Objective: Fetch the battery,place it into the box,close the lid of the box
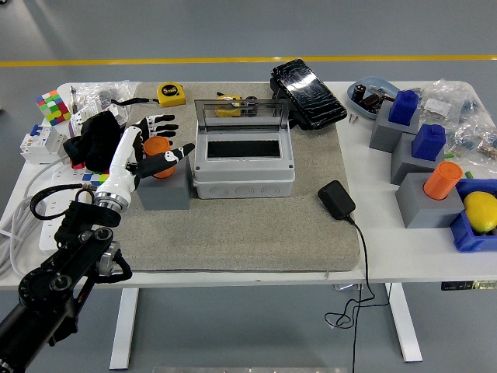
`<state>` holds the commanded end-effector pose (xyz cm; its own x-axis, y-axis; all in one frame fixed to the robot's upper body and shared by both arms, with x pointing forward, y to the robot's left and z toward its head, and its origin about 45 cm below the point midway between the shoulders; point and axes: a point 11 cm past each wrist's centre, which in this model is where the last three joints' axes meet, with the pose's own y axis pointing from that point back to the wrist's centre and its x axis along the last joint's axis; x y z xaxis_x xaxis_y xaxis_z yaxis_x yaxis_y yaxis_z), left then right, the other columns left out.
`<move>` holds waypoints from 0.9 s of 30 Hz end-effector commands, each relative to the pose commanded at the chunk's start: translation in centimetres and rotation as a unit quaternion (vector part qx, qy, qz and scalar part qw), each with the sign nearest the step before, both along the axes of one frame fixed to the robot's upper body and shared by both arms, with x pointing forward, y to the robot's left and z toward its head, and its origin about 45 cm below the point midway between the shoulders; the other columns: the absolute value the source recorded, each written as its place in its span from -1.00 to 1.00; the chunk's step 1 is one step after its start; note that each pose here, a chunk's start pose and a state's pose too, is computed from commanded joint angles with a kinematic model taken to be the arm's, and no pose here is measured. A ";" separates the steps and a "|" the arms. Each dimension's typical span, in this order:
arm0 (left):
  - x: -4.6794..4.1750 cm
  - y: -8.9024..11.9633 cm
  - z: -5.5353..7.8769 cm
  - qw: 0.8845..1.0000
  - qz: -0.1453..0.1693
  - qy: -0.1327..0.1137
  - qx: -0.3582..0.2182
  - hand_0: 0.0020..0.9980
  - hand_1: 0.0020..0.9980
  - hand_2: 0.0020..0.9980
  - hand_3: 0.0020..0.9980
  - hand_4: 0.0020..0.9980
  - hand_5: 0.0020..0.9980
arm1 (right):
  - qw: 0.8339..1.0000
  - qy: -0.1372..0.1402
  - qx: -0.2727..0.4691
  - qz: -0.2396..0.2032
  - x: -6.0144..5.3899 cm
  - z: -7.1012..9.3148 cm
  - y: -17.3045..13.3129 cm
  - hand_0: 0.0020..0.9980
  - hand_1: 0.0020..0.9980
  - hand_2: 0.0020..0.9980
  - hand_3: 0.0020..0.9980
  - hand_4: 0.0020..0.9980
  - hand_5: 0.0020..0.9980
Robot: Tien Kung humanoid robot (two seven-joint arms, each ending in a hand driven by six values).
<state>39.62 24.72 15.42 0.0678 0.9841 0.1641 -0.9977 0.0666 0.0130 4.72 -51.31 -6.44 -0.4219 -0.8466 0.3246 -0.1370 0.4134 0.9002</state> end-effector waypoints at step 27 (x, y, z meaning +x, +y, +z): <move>0.01 -0.4 -1.3 0.999 0.022 0.001 -0.041 -0.38 -0.26 -0.18 -0.08 0.91 -1.00 | 1.000 0.002 -0.001 0.004 0.1 0.0 0.0 0.09 0.20 0.18 0.08 0.83 -0.04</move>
<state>39.63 24.36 14.13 0.0245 0.9962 0.0837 -0.9997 0.0236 0.0115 4.80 -51.34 -6.41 -0.4140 -0.8491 0.3282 -0.1374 0.4147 0.8995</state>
